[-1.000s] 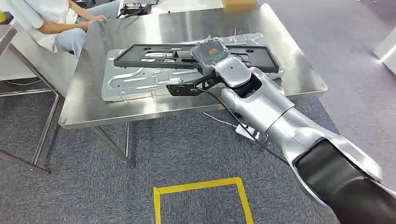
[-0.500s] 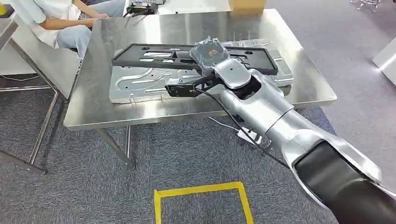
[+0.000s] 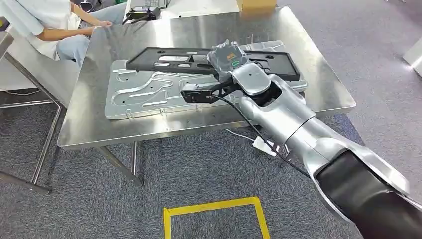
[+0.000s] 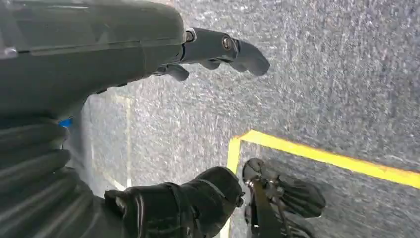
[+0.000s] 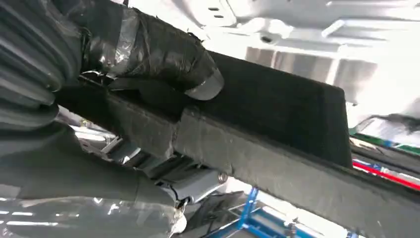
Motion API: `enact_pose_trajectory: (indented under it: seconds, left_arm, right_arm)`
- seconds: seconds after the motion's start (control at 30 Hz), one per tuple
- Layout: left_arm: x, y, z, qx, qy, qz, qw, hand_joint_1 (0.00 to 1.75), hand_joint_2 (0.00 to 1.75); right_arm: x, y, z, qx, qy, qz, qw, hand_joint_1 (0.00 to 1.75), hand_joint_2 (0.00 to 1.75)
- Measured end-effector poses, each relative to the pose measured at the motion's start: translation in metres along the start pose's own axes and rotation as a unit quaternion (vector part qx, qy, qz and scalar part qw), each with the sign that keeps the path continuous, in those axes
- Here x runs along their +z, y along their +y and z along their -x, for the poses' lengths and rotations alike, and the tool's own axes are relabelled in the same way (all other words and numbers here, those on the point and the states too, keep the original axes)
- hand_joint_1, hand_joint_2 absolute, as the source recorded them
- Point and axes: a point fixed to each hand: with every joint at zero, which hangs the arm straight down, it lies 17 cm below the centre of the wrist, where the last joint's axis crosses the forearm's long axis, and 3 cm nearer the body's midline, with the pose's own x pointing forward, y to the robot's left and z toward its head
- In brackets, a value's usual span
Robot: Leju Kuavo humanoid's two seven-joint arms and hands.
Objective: Take the parts from the cabinet and place them on the table.
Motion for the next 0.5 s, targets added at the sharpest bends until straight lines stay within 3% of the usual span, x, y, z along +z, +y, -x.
enact_pose_trajectory:
  seconds: [0.5]
  left_arm:
    - [0.0, 0.002, -0.002, 0.0, -0.003, -0.003, 1.0, 0.0, 1.75]
  right_arm:
    - [0.001, 0.002, 0.001, 0.0, 0.001, 0.0, 1.0, 1.75, 1.75]
